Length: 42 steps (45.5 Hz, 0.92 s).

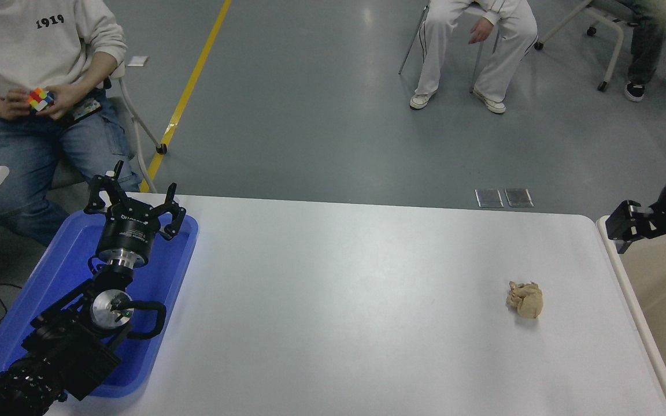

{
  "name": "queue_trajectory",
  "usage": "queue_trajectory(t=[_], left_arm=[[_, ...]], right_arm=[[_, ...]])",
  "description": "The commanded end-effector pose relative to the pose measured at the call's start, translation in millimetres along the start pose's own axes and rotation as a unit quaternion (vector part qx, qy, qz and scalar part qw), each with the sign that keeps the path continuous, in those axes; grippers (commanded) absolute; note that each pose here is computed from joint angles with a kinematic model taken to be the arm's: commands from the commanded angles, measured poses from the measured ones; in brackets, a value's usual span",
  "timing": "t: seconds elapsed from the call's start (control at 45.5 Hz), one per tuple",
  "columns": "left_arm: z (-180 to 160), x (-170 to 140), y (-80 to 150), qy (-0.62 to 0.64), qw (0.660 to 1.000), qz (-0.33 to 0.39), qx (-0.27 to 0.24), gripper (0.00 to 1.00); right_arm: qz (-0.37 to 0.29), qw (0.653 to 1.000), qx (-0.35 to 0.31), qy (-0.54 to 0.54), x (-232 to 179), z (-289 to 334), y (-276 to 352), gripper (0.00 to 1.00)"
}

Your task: Pick up foil plate and place in dustbin

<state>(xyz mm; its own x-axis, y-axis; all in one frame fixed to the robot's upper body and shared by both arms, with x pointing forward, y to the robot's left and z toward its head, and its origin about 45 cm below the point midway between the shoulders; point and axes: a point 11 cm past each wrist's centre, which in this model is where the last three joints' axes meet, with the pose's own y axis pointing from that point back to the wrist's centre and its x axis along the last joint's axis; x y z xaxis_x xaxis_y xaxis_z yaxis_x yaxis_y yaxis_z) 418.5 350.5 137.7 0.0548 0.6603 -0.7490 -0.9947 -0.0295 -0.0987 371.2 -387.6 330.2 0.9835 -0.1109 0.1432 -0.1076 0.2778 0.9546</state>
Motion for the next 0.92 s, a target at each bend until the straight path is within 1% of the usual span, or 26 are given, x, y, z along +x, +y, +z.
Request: queue_trajectory(t=[0.0,0.066,0.22,0.308,0.901], left_arm=[[0.0,0.0,0.0,0.000,1.000,0.000,0.000,1.00],[0.1,-0.1,0.0,0.001,1.000,0.000,0.000,1.00],[0.8,0.4,0.0,0.000,1.000,0.000,-0.001,1.00],[0.0,-0.1,0.0,0.000,1.000,-0.001,0.000,1.00],[-0.1,-0.5,-0.2,0.001,1.000,-0.001,0.000,1.00]], right_arm=[[0.037,0.998,0.034,0.040,15.9,-41.6,38.3,1.00],[0.046,0.996,0.052,0.046,19.4,-53.3,45.0,1.00],[0.068,0.994,0.065,0.051,26.3,-61.3,61.6,1.00],[0.084,0.991,0.089,0.058,29.9,-74.2,75.7,1.00],[0.086,0.991,0.083,0.061,30.5,-73.0,76.0,1.00]])
